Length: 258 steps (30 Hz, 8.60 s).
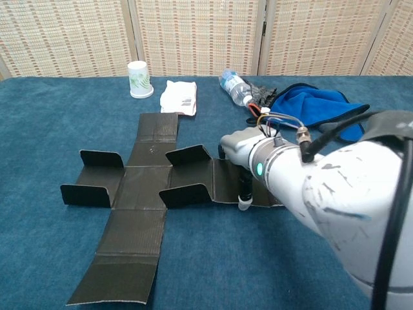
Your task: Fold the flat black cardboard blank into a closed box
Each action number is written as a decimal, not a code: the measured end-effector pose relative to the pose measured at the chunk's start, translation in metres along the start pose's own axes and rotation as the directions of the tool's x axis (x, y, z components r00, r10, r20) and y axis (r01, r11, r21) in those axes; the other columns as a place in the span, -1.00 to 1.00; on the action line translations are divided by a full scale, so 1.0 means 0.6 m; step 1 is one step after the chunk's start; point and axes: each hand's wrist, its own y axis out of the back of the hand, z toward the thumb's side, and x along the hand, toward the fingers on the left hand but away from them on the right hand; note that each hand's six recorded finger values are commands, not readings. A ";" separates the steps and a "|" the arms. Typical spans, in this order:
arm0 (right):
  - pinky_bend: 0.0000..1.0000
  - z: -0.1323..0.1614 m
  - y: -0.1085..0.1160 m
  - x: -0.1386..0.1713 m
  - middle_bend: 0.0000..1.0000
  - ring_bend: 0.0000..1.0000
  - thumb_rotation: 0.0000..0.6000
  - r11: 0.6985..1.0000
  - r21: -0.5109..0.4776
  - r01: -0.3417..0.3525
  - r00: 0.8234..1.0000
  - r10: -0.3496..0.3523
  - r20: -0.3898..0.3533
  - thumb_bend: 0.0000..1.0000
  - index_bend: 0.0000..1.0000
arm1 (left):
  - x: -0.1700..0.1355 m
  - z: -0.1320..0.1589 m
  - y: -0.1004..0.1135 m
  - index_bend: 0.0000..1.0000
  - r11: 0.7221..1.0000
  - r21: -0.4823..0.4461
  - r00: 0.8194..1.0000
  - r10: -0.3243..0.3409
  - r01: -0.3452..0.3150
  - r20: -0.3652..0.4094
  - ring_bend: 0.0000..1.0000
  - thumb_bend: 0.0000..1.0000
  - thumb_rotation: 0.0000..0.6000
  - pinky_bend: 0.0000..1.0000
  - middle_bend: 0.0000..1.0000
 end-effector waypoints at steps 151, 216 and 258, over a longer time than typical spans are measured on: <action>0.94 0.022 0.114 0.025 -0.12 0.76 1.00 0.621 0.519 0.588 0.784 -0.279 -0.554 -0.57 0.02 | 0.199 0.314 -0.219 -0.94 0.482 -0.656 0.814 -0.376 0.580 0.443 0.25 -0.79 1.00 0.74 -1.00; 0.94 -0.176 0.152 0.121 -0.56 0.57 1.00 0.848 -0.159 0.506 0.766 -0.527 -0.368 -0.85 -0.99 | 0.210 0.268 -0.179 -0.39 0.237 -0.856 0.854 -0.382 0.459 0.352 0.32 -0.79 1.00 0.76 -0.44; 0.94 -0.059 0.063 0.063 -1.00 0.09 1.00 0.594 -0.363 0.718 0.532 -0.805 -0.264 -1.00 -1.00 | 0.228 0.251 -0.109 -0.46 -0.083 -0.949 0.847 -0.434 0.303 0.309 0.33 -0.79 1.00 0.76 -0.44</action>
